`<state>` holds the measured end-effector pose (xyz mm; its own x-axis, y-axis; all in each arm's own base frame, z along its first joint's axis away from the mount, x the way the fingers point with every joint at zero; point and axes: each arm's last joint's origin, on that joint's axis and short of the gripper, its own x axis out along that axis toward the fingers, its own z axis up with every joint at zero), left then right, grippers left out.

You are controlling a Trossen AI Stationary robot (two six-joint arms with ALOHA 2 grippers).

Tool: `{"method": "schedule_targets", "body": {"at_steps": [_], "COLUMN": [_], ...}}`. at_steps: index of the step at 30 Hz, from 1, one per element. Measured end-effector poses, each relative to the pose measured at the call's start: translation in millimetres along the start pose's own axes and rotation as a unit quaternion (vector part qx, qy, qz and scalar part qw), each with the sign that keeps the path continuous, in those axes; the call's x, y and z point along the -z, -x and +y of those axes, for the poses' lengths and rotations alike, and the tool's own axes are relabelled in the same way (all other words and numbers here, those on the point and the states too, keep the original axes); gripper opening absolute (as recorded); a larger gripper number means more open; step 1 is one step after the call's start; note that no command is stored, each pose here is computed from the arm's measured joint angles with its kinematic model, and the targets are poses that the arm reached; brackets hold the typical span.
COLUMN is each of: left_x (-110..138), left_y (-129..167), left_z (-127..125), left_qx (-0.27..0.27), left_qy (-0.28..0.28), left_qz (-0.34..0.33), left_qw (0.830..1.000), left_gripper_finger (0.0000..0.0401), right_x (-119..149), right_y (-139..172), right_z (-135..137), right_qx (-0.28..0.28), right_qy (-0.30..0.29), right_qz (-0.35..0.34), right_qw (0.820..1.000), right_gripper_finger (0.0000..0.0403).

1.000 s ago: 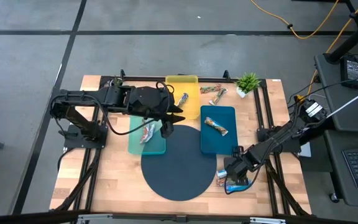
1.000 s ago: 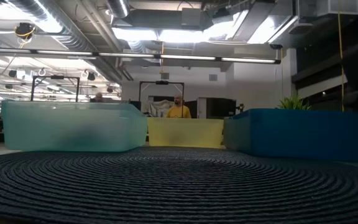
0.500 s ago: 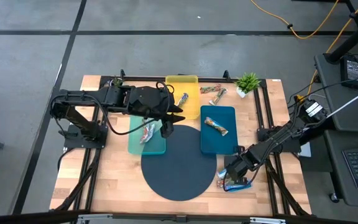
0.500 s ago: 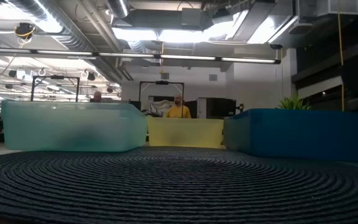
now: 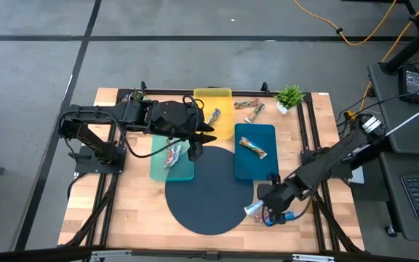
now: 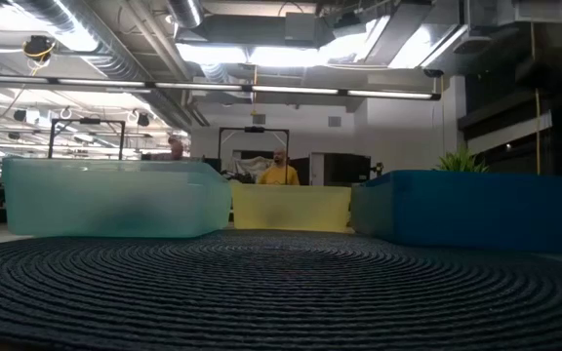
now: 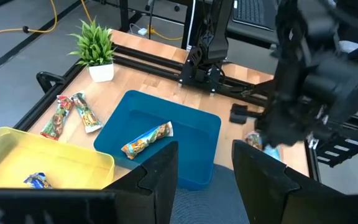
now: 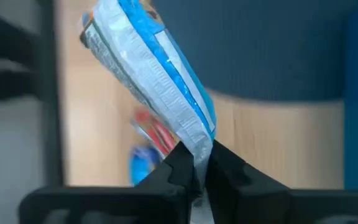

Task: Pick and place Granola Bars by type
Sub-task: Put the orange granola bar into the blue bin

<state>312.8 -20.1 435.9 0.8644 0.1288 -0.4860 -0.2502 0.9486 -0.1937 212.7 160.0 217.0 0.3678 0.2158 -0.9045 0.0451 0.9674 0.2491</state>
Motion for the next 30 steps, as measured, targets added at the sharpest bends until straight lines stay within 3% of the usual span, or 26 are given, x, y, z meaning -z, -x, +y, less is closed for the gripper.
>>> {"method": "schedule_targets", "body": {"at_steps": [6, 14, 22, 30], "left_x": [0, 0, 0, 0], "left_y": [0, 0, 0, 0], "left_z": [0, 0, 0, 0], "left_qx": [0.000, 0.000, 0.000, -0.002], "left_qy": [0.000, -0.017, -0.016, -0.027], "left_qz": [0.000, 0.000, 0.000, 0.000], "left_qw": [1.000, 1.000, 1.000, 1.000], "left_gripper_finger": [0.0143, 0.0143, 0.0143, 0.0143], "right_x": [-15, -10, -5, -3], "right_y": [63, 140, 181, 188], "right_z": [4, -8, -17, -22], "right_qx": [-0.040, -0.076, -0.107, -0.081], "right_qy": [-0.055, -0.078, -0.010, -0.009], "right_qz": [-0.135, -0.333, -0.430, -0.459], "right_qw": [0.989, 0.937, 0.897, 0.885], "right_gripper_finger": [0.0022, 0.0031, 0.0017, 0.0033]}}
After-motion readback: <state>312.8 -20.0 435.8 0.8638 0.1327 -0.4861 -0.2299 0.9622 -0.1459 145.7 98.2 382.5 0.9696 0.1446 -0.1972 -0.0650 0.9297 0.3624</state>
